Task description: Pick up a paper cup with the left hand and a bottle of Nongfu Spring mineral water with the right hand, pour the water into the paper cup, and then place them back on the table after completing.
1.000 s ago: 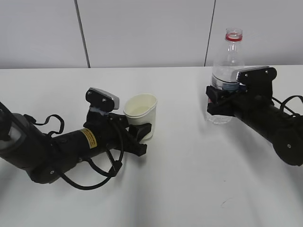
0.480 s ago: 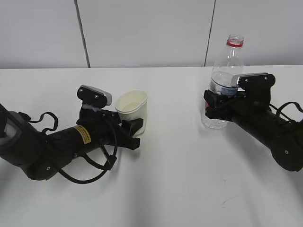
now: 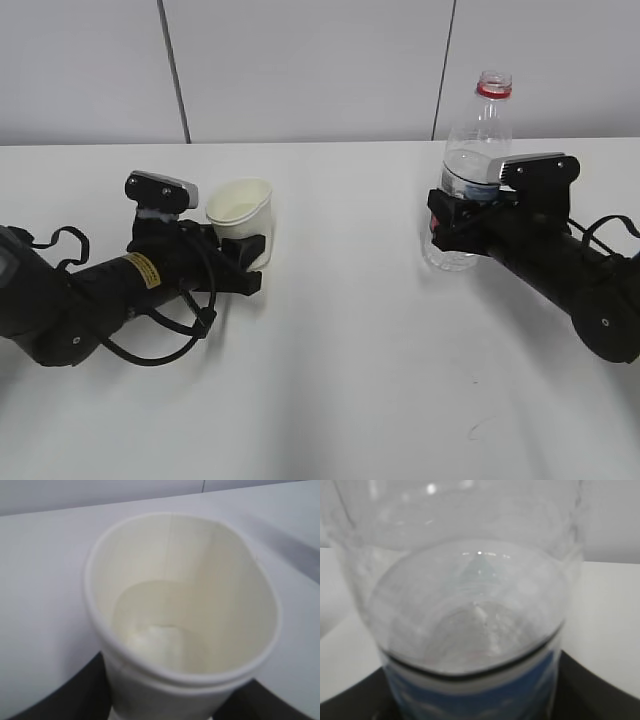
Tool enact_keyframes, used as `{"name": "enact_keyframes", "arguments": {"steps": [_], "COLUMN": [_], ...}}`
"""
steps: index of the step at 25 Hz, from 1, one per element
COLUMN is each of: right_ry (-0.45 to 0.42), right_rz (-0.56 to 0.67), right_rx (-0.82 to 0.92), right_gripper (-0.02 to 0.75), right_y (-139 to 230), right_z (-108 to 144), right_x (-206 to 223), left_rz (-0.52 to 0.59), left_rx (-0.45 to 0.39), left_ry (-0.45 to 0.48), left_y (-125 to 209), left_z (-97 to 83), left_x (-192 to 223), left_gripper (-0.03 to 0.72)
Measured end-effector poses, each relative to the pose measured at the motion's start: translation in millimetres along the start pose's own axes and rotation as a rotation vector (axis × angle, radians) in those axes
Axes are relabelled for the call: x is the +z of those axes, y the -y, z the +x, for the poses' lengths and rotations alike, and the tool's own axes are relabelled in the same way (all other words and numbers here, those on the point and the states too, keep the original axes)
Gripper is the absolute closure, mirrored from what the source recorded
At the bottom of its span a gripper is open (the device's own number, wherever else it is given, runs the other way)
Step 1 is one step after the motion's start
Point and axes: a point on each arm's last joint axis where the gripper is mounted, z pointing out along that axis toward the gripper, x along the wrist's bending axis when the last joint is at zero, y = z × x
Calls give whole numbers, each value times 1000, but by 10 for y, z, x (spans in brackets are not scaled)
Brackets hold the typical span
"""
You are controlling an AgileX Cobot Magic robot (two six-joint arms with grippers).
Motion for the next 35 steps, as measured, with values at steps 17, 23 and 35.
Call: {"name": "enact_keyframes", "arguments": {"steps": [17, 23, 35], "right_ry": [-5, -5, -7], "right_rz": [-2, -1, -1], "right_rx": [-16, -17, -20], "right_gripper": [316, 316, 316], "right_y": [4, 4, 5], "right_z": [4, 4, 6], "right_x": [1, 1, 1], "left_rz": [22, 29, 19], "left_rx": [13, 8, 2], "left_ry": [-112, -122, -124], "left_y": [19, 44, 62], "left_z": [417, 454, 459], "left_x": [-105, -112, -104], "left_gripper": [338, 338, 339]}}
